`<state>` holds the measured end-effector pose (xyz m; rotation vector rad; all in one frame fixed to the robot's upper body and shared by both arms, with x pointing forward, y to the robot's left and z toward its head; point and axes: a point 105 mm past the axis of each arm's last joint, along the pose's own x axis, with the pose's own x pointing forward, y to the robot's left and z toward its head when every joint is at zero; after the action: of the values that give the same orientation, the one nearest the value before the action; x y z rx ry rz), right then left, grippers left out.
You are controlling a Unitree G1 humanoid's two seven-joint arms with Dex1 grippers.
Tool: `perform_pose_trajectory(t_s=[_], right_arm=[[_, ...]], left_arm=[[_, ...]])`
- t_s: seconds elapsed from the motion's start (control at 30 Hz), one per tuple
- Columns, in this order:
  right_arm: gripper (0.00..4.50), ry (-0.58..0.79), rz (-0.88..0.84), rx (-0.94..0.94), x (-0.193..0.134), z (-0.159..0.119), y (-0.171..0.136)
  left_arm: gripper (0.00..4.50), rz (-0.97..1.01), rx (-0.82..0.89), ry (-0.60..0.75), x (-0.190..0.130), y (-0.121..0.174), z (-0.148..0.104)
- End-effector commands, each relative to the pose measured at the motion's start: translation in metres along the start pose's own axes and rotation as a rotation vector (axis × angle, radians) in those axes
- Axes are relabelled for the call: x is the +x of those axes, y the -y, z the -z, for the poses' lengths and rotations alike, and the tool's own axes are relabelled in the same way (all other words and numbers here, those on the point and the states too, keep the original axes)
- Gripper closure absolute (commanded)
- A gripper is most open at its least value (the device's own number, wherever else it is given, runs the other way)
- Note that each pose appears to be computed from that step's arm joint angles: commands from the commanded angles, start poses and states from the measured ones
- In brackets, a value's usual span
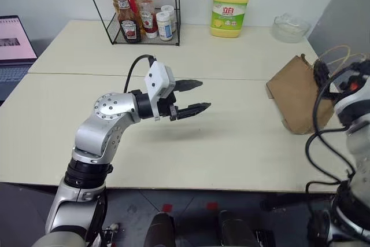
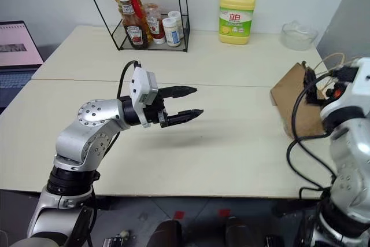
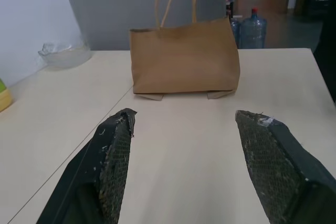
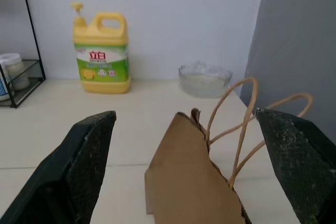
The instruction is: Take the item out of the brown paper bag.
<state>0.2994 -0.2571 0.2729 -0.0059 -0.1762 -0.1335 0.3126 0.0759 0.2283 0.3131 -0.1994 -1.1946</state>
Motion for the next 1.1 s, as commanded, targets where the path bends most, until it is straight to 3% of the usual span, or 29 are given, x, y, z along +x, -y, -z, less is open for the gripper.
perform_pose_trajectory(t_s=[0.03, 0.6, 1.03, 1.1], right_arm=[[0.0, -0.092, 0.045, 0.072, 0.011, 0.002, 0.018], [0.0, -0.166, 0.13, 0.182, 0.041, 0.009, 0.049], [0.0, -0.136, 0.096, 0.215, 0.071, -0.007, 0.068], [0.39, -0.138, 0.086, 0.219, 0.073, -0.009, 0.067]], left_arm=[[1.25, -0.001, 0.046, 0.024, -0.001, 0.0, -0.009], [1.25, -0.015, 0.061, 0.01, -0.002, 0.001, -0.002], [1.25, -0.011, 0.076, 0.008, -0.003, 0.001, 0.001], [1.22, -0.011, 0.078, 0.007, -0.003, 0.001, 0.001]])
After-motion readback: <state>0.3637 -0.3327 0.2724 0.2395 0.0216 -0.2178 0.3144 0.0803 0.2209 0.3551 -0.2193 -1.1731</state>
